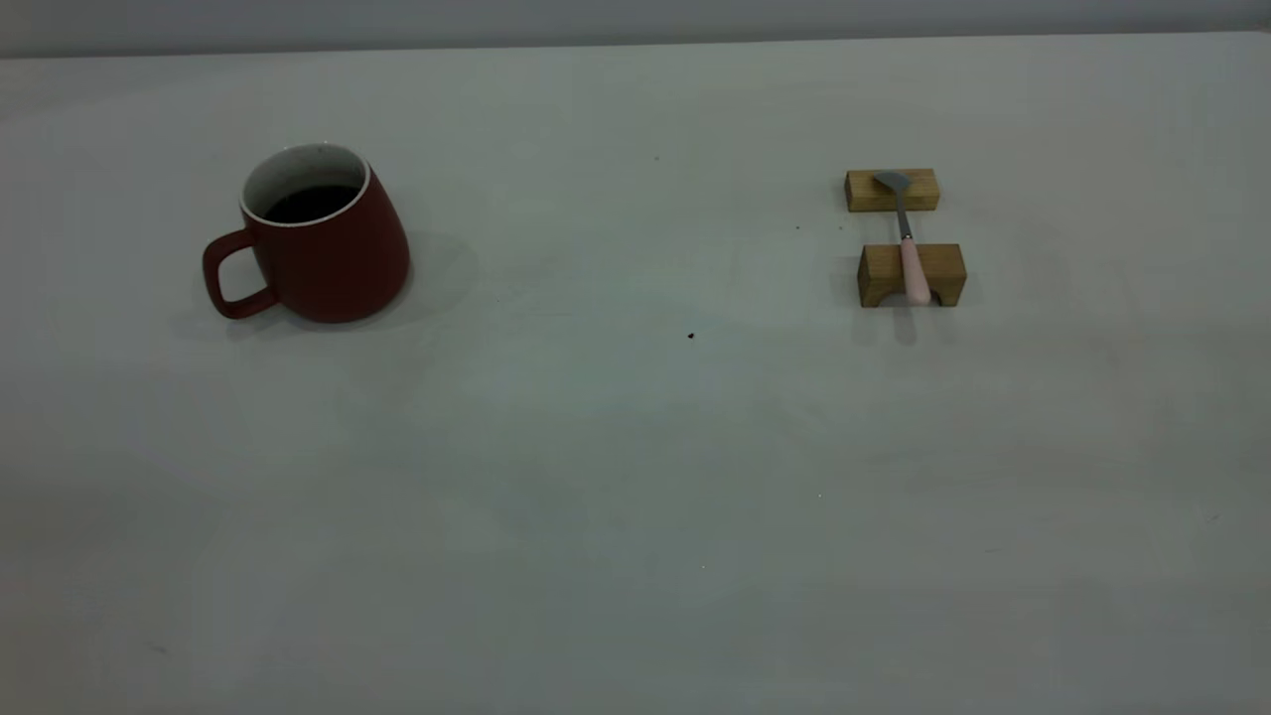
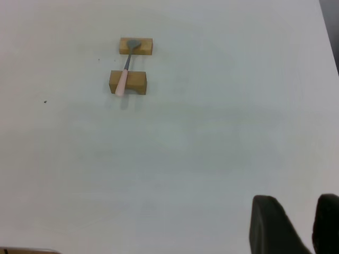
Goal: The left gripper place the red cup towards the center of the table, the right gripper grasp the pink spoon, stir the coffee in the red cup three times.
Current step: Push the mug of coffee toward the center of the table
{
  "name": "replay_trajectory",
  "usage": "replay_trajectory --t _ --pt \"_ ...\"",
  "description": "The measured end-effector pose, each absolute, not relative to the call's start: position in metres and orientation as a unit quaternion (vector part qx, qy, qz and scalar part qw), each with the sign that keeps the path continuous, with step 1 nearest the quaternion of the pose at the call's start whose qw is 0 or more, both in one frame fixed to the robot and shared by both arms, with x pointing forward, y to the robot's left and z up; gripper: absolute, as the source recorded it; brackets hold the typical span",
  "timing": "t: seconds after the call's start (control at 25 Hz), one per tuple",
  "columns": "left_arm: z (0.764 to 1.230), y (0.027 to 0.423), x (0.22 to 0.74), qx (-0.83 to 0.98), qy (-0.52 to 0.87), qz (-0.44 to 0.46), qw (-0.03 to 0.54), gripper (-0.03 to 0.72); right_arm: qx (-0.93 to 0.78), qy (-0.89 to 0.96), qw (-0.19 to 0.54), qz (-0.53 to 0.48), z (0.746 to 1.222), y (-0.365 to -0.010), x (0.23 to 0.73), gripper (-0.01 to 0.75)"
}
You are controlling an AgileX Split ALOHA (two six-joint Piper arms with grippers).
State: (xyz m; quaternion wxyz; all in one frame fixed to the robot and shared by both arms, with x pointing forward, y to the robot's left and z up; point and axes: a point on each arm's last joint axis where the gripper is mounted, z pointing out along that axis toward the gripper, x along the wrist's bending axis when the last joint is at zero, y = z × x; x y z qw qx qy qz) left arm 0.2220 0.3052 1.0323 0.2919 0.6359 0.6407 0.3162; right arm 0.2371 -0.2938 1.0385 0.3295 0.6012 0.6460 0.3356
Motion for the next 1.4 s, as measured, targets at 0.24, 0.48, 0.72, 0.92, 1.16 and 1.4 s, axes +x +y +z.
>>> replay_trajectory --t 0.24,0.48,0.72,0.92,1.16,1.4 --pt "1.032 0.305 0.222 0.636 0.641 0.316 0.292 0.243 0.601 0.646 0.330 0.336 1.039 -0.294 0.237 0.237" --pt "1.032 0.305 0.222 0.636 0.641 0.316 0.292 0.243 0.601 0.646 0.330 0.336 1.039 -0.294 0.237 0.237" --pt "1.032 0.305 0.222 0.636 0.641 0.316 0.292 0.243 0.601 0.646 0.330 0.336 1.039 -0.294 0.237 0.237" --pt "1.032 0.305 0.222 0.636 0.641 0.316 0.292 0.243 0.601 0.646 0.330 0.336 1.039 -0.294 0.237 0.237" --pt "1.032 0.304 0.223 0.638 0.642 0.310 0.292 0.243 0.601 0.646 0.330 0.336 1.039 -0.294 0.237 0.237" --pt "1.051 0.304 0.262 0.659 0.660 0.264 0.247 0.244 0.601 0.646 0.330 0.336 1.039 -0.294 0.237 0.237"
